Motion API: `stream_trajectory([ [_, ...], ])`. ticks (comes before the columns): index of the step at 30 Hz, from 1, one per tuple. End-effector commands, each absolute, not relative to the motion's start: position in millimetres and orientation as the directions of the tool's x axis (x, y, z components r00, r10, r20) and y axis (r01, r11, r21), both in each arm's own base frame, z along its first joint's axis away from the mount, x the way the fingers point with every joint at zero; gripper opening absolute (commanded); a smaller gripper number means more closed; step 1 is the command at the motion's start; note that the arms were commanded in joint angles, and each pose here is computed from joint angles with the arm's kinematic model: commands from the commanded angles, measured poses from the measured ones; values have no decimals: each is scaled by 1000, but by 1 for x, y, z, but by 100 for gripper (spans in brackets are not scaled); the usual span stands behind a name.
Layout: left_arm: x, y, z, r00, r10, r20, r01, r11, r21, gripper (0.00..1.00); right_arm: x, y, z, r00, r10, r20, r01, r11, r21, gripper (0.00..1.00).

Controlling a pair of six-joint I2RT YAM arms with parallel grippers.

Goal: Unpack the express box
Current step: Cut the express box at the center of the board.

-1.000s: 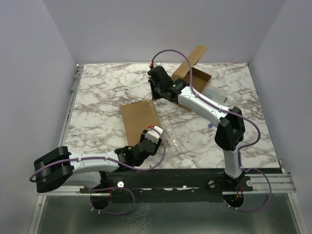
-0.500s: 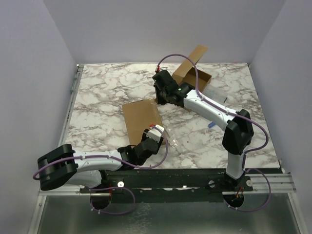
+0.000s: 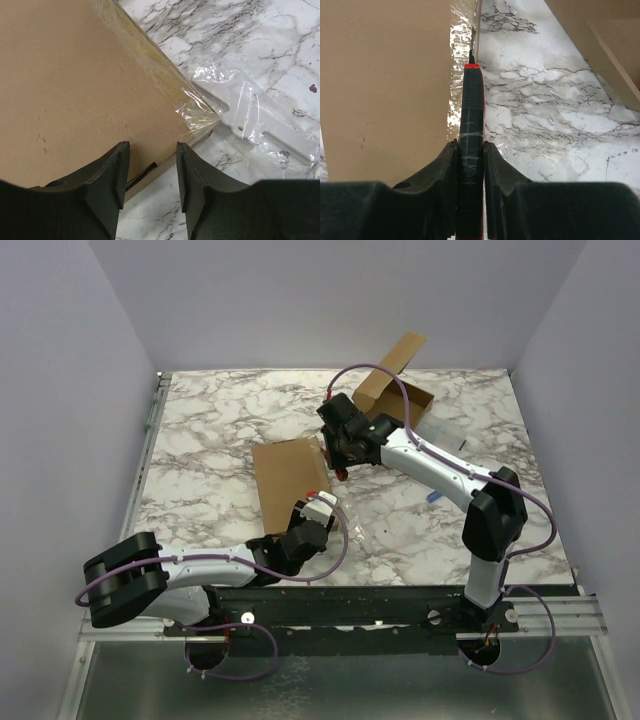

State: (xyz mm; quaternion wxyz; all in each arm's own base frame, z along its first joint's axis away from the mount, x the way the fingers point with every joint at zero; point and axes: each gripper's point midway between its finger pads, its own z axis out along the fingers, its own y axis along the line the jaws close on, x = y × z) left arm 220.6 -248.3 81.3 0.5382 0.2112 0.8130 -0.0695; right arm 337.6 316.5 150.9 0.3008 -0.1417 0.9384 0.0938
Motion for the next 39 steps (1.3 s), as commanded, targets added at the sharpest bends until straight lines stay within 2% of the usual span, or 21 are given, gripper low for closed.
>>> stream_trajectory([
  [1, 221, -238, 71, -348, 337, -875, 421, 890, 175, 48, 329, 313, 182, -745, -190, -639, -341, 932, 120, 0],
  [7, 202, -264, 113, -286, 195, -938, 573, 819, -5, 58, 333, 309, 264, -629, -133, -766, -399, 901, 171, 0],
  [12, 170, -293, 185, -252, -5, -968, 737, 647, -195, 65, 323, 272, 265, -627, -150, -764, -418, 893, 168, 0],
  [16, 149, -306, 257, -282, -127, -951, 802, 513, -306, 69, 287, 265, 253, -598, -264, -757, -612, 760, 218, 0],
  [21, 133, -299, 332, -264, -175, -949, 845, 433, -315, 71, 221, 269, 251, -560, -313, -767, -765, 551, 334, 0],
  [26, 138, -285, 346, -222, -54, -974, 840, 497, -219, 80, 173, 270, 251, -554, -334, -762, -819, 380, 429, 1],
  [32, 113, -307, 319, -199, 209, -957, 936, 328, -123, 84, 139, 267, 259, -490, -361, -794, -872, 210, 442, 1],
  [39, 115, -314, 315, -188, 279, -942, 959, 261, -115, 85, 118, 256, 263, -409, -370, -834, -912, 130, 389, 1],
])
